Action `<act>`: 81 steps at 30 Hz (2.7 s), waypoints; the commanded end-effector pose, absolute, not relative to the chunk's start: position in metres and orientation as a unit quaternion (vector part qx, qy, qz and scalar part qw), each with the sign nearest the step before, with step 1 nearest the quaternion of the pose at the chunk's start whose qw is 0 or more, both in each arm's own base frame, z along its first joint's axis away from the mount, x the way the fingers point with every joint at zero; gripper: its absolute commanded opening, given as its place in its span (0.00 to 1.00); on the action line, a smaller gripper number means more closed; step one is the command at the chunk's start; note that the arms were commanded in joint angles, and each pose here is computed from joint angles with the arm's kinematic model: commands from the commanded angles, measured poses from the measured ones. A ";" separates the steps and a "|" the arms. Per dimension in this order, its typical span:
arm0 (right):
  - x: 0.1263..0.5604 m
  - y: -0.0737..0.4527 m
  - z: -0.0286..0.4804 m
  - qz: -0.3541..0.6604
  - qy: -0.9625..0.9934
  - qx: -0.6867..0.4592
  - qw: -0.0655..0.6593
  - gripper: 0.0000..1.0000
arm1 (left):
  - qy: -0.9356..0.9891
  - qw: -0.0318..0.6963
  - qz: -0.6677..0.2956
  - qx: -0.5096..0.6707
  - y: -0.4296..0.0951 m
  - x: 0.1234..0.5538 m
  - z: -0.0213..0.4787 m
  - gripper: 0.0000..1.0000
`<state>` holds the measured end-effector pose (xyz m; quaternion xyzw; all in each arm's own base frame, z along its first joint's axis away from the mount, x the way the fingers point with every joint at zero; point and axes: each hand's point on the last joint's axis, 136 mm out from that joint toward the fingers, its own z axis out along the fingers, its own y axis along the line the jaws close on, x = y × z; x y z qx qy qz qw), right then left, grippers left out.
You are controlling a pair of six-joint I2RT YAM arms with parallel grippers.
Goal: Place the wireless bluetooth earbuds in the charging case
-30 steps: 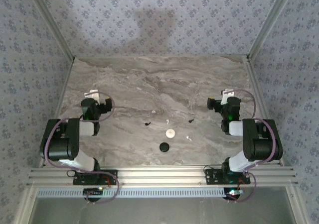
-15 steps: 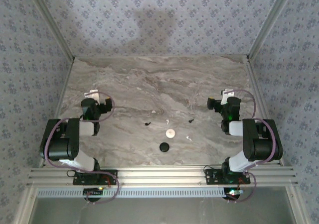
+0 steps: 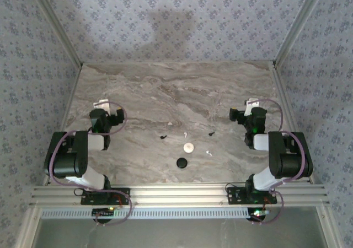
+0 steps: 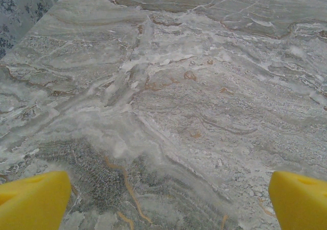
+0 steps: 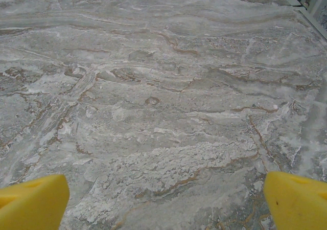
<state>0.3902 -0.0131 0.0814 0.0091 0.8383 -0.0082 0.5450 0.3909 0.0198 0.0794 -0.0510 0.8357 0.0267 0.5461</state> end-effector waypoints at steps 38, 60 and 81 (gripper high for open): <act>0.259 0.147 0.161 0.151 0.959 0.002 0.239 0.77 | 0.940 0.313 -0.113 0.074 -0.122 0.352 0.151 0.74; 0.225 0.248 0.054 0.061 0.998 -0.013 0.030 0.75 | 0.953 0.269 -0.129 0.045 -0.118 0.336 0.132 0.73; 0.221 0.261 0.014 0.050 0.999 -0.014 -0.014 0.64 | 0.958 0.255 -0.127 0.041 -0.112 0.335 0.123 0.72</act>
